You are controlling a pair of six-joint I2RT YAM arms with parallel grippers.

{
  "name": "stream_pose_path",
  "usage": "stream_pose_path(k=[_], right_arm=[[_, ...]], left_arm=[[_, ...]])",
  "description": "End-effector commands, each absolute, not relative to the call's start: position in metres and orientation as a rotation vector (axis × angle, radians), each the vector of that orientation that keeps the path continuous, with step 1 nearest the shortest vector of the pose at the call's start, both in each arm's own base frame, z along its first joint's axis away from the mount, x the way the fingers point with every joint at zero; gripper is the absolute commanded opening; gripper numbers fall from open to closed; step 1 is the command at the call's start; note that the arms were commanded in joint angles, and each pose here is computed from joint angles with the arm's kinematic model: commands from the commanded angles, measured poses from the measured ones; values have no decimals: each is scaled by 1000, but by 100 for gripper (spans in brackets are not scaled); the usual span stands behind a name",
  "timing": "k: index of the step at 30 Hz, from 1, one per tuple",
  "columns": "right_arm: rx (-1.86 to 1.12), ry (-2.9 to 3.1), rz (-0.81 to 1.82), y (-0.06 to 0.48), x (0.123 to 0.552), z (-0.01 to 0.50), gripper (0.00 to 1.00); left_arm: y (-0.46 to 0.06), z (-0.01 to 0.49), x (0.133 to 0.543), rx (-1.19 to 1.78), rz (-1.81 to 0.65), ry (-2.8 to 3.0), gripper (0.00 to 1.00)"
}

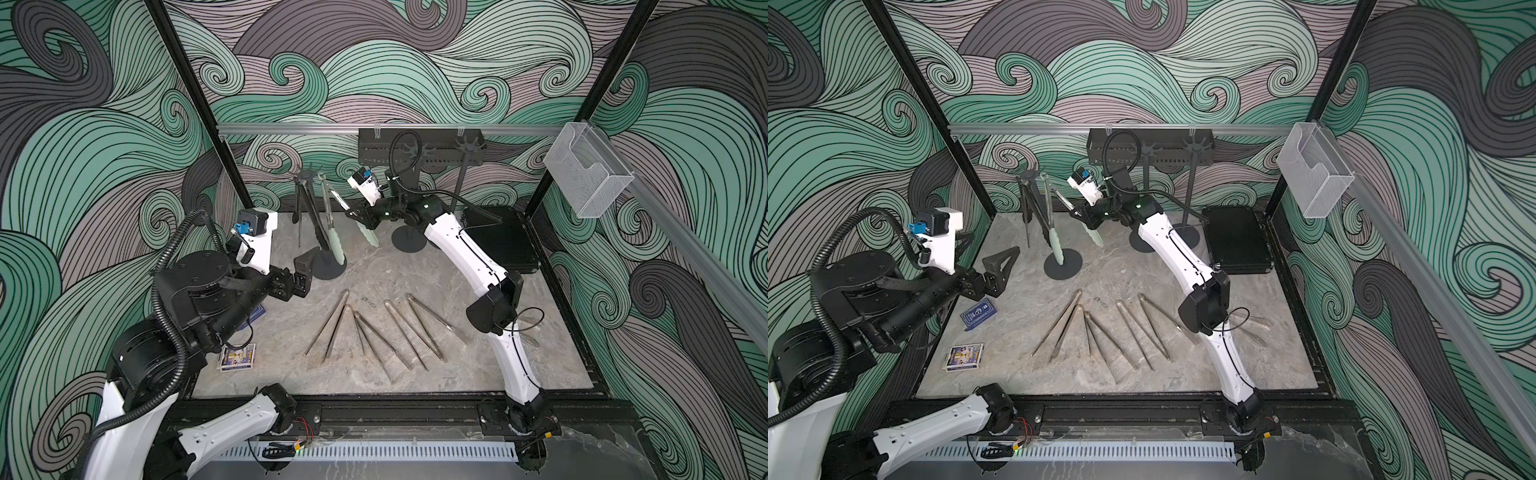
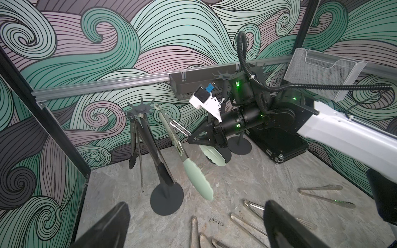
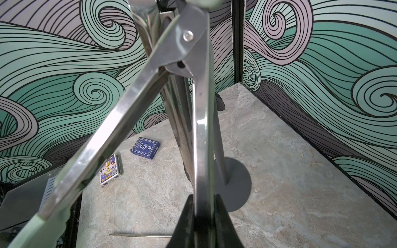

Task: Hang food tongs on kitchen utensil racks
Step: Hang the food tongs on the rack.

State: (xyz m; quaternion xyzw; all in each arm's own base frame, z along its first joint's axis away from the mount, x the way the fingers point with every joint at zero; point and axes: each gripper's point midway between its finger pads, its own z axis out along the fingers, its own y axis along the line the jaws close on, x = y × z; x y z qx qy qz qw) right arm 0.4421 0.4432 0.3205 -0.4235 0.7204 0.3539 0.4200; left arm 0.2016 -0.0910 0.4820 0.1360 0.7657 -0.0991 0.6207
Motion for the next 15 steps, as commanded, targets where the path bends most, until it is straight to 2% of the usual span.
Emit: stream_pose_path(k=[1, 15], right_arm=[[-1048, 1899, 882, 444, 445, 290, 18], [-1042, 1921, 888, 445, 447, 278, 26]], left_arm=[[-96, 486, 205, 320, -236, 1738, 97], [-96, 487, 204, 325, -239, 1729, 97]])
